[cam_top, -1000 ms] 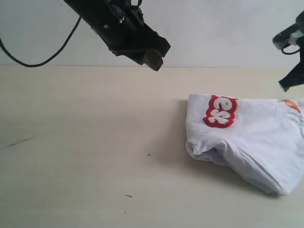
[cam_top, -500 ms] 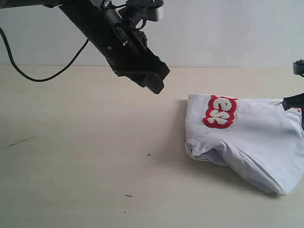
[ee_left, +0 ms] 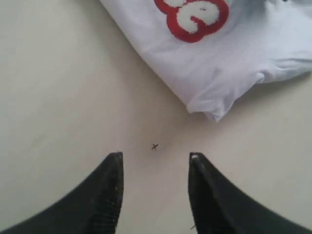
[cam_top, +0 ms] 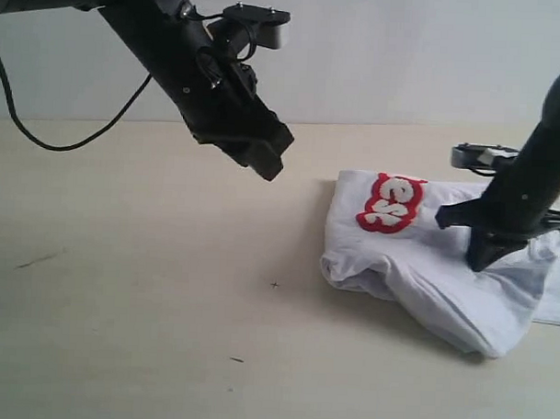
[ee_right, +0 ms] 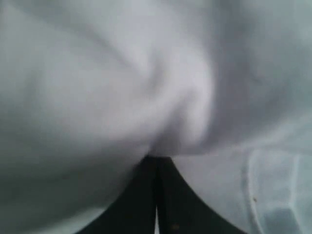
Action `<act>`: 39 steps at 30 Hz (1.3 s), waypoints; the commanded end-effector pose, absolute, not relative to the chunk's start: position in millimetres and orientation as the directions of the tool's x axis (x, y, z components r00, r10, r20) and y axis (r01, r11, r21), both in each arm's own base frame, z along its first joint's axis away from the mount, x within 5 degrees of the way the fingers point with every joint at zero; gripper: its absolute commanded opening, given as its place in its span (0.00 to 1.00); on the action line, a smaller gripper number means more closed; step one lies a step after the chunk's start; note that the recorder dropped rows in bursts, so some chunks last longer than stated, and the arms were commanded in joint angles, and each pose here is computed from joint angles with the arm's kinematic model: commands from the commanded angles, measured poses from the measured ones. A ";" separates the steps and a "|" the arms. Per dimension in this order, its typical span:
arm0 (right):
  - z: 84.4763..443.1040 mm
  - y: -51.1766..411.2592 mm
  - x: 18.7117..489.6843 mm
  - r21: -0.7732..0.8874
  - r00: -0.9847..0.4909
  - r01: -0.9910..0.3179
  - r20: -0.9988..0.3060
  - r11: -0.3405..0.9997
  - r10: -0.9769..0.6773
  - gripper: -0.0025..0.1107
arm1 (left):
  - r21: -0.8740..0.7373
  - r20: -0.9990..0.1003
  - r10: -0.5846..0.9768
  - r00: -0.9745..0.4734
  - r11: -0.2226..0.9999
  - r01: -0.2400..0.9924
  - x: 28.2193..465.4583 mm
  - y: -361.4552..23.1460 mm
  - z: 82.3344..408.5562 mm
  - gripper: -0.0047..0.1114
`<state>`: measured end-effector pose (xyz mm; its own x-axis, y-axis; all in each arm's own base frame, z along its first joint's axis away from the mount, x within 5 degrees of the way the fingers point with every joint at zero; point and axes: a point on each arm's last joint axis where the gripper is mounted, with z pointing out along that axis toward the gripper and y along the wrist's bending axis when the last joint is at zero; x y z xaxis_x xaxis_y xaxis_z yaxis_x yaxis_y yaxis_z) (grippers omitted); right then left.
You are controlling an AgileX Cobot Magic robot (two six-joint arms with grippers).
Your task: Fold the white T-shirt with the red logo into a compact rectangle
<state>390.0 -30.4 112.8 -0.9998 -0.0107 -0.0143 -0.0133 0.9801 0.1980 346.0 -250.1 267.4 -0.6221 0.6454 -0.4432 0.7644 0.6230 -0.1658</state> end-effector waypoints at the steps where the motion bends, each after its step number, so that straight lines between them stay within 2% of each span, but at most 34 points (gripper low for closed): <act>1: 111.0 21.9 392.1 0.298 -0.995 -0.102 -0.027 0.949 -0.099 0.02 | -0.178 -0.399 0.632 -0.664 0.658 0.732 353.1 -229.8 265.4 0.41; 9: 120.2 83.1 390.7 0.274 -0.950 -0.308 -0.037 0.911 -0.310 0.02 | -0.179 -0.375 0.582 -0.721 0.718 0.672 351.4 -188.6 247.3 0.41; 12: 132.8 84.8 394.2 0.260 -0.951 -0.307 -0.056 0.916 -0.303 0.10 | -0.172 -0.401 0.589 -0.701 0.704 0.689 344.8 -184.6 245.4 0.41; 14: 144.9 71.1 396.7 0.202 -0.959 -0.280 -0.096 0.939 -0.265 0.20 | -0.179 -0.413 0.586 -0.697 0.698 0.693 341.0 -184.1 247.0 0.41; 17: 161.3 34.8 397.2 0.095 -0.974 -0.122 -0.201 0.988 -0.101 0.37 | -0.194 -0.429 0.573 -0.699 0.697 0.690 339.0 -184.8 251.8 0.41; 19: 165.9 11.1 388.7 0.079 -0.971 -0.035 -0.239 0.996 -0.016 0.42 | -0.200 -0.446 0.568 -0.691 0.690 0.696 338.8 -186.0 254.1 0.41; 20: 161.0 -13.3 377.4 0.093 -0.968 0.054 -0.239 0.994 0.075 0.43 | -0.198 -0.456 0.563 -0.689 0.691 0.695 339.7 -186.5 254.5 0.41; 22: 150.0 -29.2 366.5 0.141 -0.964 0.142 -0.204 0.980 0.169 0.43 | -0.198 -0.456 0.563 -0.689 0.691 0.695 339.7 -186.5 254.5 0.41; 24: 141.0 -40.4 359.6 0.183 -0.959 0.174 -0.194 0.968 0.209 0.43 | -0.202 -0.450 0.566 -0.691 0.689 0.696 338.9 -186.4 254.3 0.41; 29: 124.2 -40.4 359.8 0.273 -0.947 0.162 -0.227 0.948 0.227 0.43 | -0.236 -0.435 0.558 -0.706 0.686 0.688 335.4 -187.3 252.9 0.41; 32: 117.3 -45.6 360.2 0.227 -0.948 0.174 -0.226 0.958 0.225 0.50 | -0.237 -0.439 0.555 -0.707 0.687 0.687 335.7 -187.5 253.1 0.41; 36: 139.1 -47.6 366.9 0.221 -0.936 0.172 -0.267 0.960 0.229 0.53 | -0.234 -0.443 0.553 -0.706 0.689 0.686 336.2 -187.5 253.2 0.41; 39: 142.7 -52.3 361.5 0.155 -0.948 0.175 -0.240 0.972 0.209 0.53 | -0.232 -0.447 0.551 -0.705 0.690 0.686 336.7 -187.6 253.3 0.41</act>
